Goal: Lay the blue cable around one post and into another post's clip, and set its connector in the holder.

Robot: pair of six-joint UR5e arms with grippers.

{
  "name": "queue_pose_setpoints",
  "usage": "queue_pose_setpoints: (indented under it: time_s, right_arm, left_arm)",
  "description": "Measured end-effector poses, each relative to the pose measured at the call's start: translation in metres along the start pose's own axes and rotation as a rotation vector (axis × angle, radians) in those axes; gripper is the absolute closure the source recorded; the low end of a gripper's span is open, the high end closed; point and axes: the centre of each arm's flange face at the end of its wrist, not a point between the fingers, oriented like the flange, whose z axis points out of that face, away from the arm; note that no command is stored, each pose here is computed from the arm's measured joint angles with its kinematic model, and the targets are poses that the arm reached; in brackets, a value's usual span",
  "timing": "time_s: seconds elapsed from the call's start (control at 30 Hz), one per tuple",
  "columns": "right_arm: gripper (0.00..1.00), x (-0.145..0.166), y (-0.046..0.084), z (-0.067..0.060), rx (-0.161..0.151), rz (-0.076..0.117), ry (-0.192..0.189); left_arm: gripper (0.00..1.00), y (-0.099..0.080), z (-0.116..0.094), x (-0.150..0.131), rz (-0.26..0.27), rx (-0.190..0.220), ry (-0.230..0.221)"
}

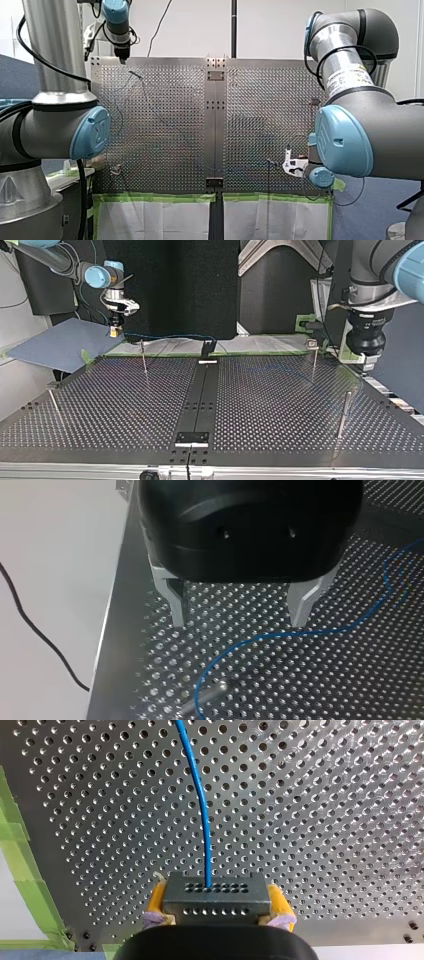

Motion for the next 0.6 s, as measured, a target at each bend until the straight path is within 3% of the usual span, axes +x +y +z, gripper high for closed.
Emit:
queue_pose_setpoints:
  time_s: [0.23, 0.6]
  right_arm:
    - [1.00, 0.000, 0.000, 0.000, 0.000, 0.001, 0.000]
    - [1.00, 0.000, 0.000, 0.000, 0.000, 0.000, -0.002]
  left_arm:
    - [0.02, 0.004, -0.008, 0.003, 0.009, -0.027, 0.042]
    - [0.02, 0.009, -0.012, 0.004, 0.014, -0.077, 0.052]
